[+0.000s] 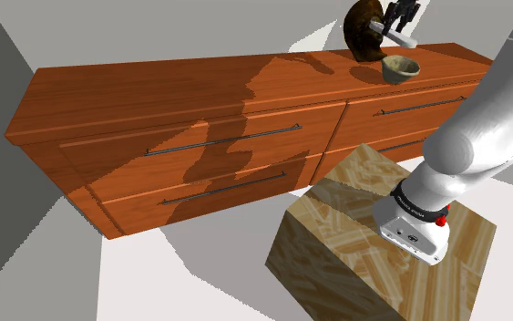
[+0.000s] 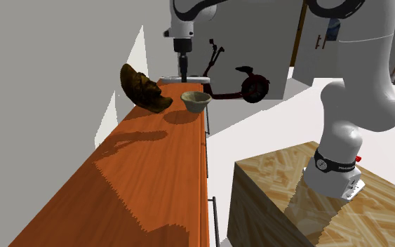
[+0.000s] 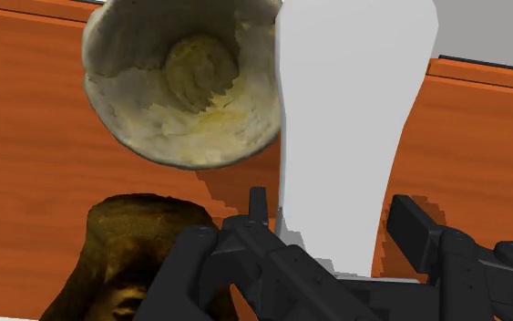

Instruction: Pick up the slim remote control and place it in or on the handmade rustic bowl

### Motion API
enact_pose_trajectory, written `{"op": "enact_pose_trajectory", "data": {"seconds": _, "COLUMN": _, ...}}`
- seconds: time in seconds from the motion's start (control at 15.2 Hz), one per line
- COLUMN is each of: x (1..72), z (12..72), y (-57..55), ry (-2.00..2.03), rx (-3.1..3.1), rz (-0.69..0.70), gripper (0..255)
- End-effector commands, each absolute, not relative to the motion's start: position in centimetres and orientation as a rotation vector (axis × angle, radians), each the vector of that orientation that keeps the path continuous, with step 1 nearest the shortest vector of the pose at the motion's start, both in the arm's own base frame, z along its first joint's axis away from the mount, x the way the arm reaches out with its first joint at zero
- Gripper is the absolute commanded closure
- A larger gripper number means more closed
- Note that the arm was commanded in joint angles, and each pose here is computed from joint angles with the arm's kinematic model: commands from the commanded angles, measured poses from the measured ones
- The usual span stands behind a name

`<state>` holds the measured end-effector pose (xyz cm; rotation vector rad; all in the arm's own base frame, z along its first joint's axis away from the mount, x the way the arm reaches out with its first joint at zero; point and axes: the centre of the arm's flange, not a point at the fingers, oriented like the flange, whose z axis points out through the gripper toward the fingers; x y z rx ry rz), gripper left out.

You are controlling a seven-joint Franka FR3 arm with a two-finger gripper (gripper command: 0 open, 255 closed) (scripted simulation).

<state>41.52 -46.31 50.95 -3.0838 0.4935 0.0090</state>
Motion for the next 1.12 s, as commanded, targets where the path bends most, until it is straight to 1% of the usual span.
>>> {"op": "enact_pose_trajectory", "data": {"seconds": 0.0, "x": 39.7, "z": 51.0, "y": -48.2, "ry": 0.491, "rx": -3.084, "rz": 0.008, "gripper": 255}}
{"op": "enact_pose_trajectory", "data": {"seconds": 0.4, "x": 34.4, "z": 51.3, "y": -54.0, "ry": 0.491, "rx": -3.084, "rz": 0.008, "gripper": 255}}
{"op": "enact_pose_trajectory", "data": {"seconds": 1.06, "x": 34.4, "z": 46.0, "y": -54.0, "ry": 0.491, "rx": -3.084, "rz": 0.008, "gripper": 255}}
